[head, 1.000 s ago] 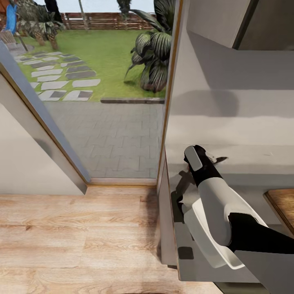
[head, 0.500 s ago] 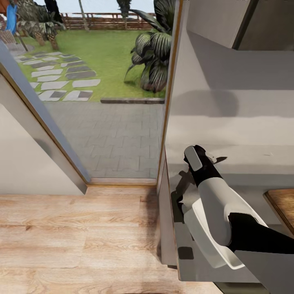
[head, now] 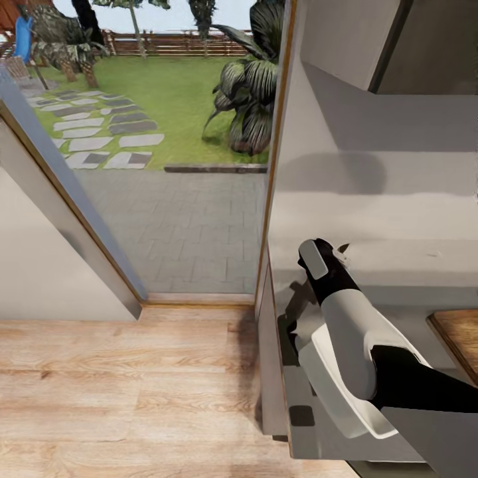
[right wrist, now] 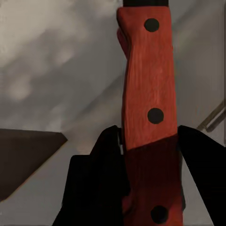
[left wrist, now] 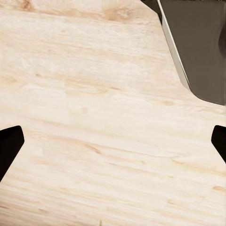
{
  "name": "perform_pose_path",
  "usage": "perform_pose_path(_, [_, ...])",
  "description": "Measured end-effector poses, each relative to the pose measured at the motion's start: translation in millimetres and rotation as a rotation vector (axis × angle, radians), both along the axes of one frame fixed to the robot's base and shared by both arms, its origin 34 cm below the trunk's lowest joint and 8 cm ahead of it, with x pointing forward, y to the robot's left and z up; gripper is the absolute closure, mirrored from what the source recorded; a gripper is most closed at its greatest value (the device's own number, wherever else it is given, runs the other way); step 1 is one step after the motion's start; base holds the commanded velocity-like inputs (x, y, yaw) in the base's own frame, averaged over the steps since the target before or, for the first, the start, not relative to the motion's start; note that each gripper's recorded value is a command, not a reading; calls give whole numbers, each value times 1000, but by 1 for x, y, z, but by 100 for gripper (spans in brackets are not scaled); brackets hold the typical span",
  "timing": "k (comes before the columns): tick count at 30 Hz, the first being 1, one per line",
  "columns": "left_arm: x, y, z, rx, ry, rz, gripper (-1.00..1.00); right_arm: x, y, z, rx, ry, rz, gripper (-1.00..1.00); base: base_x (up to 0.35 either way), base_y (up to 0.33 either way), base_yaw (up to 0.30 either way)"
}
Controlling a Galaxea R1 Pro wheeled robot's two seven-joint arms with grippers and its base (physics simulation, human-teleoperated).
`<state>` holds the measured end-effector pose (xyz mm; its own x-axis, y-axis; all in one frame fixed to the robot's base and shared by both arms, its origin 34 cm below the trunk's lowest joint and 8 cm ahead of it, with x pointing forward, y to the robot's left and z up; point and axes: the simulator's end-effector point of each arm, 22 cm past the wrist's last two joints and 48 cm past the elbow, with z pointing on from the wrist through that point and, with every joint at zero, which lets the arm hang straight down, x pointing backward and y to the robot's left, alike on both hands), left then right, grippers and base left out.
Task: In the kitchen, take the Vidalia onion out of the sink, dice it on the chopping board with the paring knife, put the diced onion into the bowl on the countertop, then place both the paring knife and the chopping board into the sink.
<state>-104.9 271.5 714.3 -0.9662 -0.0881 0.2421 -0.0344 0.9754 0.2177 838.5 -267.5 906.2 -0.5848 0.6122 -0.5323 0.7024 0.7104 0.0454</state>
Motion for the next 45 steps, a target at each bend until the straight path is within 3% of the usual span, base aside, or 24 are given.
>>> perform_pose_path(26, [11, 0, -8, 0, -39, 1, -100, 3, 0, 30, 0, -41, -1, 100, -6, -4, 0])
perform_pose_path(45, [21, 0, -14, 0, -70, 0, -100, 7, -1, 57, -4, -82, -3, 100, -97, -274, 0])
